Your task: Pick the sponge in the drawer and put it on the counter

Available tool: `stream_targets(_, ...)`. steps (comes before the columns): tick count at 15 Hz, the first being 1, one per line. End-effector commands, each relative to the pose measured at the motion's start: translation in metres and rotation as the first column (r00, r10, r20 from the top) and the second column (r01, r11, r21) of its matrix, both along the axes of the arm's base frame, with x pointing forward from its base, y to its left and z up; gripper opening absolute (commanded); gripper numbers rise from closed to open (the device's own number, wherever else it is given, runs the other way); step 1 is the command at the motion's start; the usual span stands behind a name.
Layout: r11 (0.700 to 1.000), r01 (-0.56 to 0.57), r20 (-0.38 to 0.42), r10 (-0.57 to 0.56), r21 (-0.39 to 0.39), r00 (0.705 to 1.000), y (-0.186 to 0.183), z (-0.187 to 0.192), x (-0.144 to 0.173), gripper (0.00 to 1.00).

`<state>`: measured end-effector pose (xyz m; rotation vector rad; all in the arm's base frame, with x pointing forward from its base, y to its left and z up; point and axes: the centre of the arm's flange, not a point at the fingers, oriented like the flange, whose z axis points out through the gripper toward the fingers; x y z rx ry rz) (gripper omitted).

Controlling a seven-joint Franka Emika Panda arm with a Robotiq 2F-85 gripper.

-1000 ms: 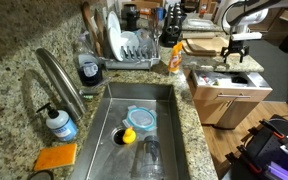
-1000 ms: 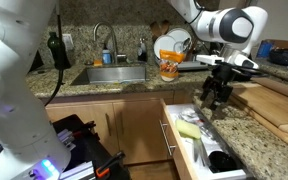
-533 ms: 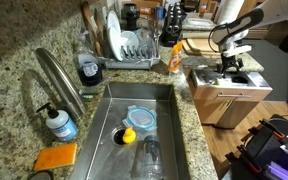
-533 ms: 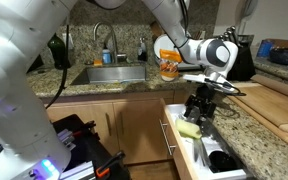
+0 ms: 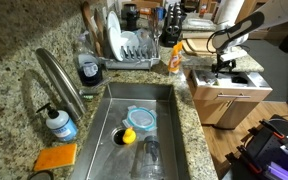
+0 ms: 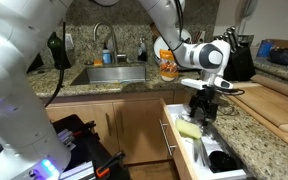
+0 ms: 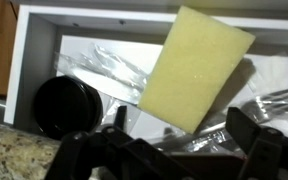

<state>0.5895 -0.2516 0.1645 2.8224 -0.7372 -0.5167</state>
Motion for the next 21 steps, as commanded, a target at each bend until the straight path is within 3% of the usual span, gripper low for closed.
stream_targets(1,0.999,-0.042,0.175,0.043,-0.009,0.984,0.027,-0.002,-0.042,1.00)
stream_targets(3,0.999,-0.038,0.215,0.032,0.022,0.976,0.033,-0.002,-0.050,1.00)
stream_targets(5,0.998,0.043,0.134,-0.048,0.044,0.990,0.037,0.002,-0.066,1.00)
stream_targets(6,1.000,-0.002,0.151,0.000,0.016,0.989,0.028,-0.013,-0.035,1.00)
stream_targets(9,1.000,0.002,0.150,-0.005,0.018,0.989,0.028,-0.012,-0.037,1.00)
stream_targets(14,0.996,-0.018,0.002,0.018,0.088,1.000,0.032,-0.031,-0.044,1.00)
stream_targets(16,0.997,-0.009,-0.047,0.013,0.081,0.999,0.037,-0.042,-0.046,1.00)
stream_targets(17,0.997,-0.001,-0.001,0.001,0.072,1.000,0.037,-0.033,-0.053,1.00)
stream_targets(18,0.997,-0.001,-0.016,0.002,0.075,1.000,0.038,-0.038,-0.054,0.75)
stream_targets(20,0.998,-0.005,-0.001,0.005,0.070,1.000,0.038,-0.039,-0.051,0.68)
stream_targets(21,0.998,-0.006,0.002,0.006,0.070,1.000,0.038,-0.038,-0.049,0.58)
